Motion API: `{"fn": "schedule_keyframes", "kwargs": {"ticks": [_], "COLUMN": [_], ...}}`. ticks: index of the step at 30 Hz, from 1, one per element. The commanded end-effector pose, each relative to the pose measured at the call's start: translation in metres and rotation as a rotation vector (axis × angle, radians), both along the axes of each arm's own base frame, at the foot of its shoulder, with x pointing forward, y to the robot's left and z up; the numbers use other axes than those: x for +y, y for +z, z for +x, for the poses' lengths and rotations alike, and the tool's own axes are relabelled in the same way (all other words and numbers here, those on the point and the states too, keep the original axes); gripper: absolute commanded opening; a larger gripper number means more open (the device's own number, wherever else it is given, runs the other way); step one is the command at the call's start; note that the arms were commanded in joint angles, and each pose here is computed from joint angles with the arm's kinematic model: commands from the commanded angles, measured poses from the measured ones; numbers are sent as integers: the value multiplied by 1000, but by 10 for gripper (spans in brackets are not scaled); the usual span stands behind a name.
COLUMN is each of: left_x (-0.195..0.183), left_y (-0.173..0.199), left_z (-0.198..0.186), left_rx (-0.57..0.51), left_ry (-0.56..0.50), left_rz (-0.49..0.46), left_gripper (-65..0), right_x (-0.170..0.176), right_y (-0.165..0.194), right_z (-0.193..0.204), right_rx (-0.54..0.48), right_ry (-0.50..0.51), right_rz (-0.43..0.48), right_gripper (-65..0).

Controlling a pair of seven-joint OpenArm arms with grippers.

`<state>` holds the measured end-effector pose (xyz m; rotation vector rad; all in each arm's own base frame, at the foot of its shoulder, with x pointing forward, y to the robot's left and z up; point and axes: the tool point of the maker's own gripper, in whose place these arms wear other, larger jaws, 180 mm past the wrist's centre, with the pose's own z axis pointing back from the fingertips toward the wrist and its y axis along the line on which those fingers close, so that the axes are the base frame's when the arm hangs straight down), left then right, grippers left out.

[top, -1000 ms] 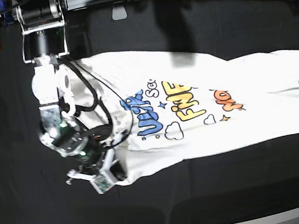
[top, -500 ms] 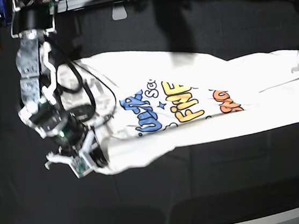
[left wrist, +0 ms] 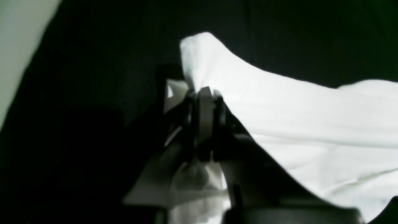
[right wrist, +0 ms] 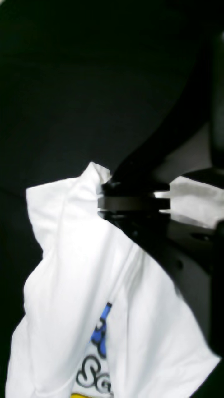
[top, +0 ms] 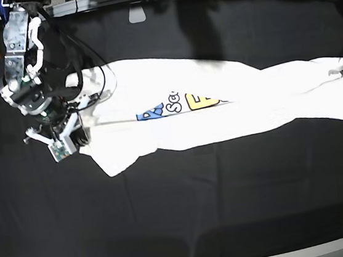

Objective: Layout the t-shirt on the table in an organized manner, then fold the t-shirt properly
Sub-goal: 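Fold the held edge over the graphic with the right gripper, narrowing the shirt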

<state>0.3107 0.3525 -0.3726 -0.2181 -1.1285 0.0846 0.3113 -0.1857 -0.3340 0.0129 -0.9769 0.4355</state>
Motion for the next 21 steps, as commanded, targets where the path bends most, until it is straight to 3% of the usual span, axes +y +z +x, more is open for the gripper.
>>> {"fn": "schedule_keyframes", "kwargs": {"ticks": [1, 7, 11, 13, 16, 21], "left_x": [9, 7, 7, 9, 14, 25], "left_y": [22, 9, 6, 7, 11, 15], "left_z": [9, 3, 1, 1, 2, 0], "left_rx": [-64, 15, 38, 38, 38, 71], "left_ry": [3, -13, -19, -19, -19, -26], "left_rz": [15, 19, 23, 27, 40, 76], "left_gripper": [-650, -650, -627, -540, -436, -430], "right_x": [-4, -12, -2, -1, -1, 8], "right_y": [10, -12, -19, -18, -11, 12], "right_z": [3, -12, -22, -21, -13, 8], "right_rx": [-28, 114, 193, 188, 161, 88], "right_ry": [-5, -30, -20, -13, -10, 9], "right_rz": [-6, -43, 30, 37, 38, 99], "right_gripper": [-650, -635, -467, -407, -393, -393]}}
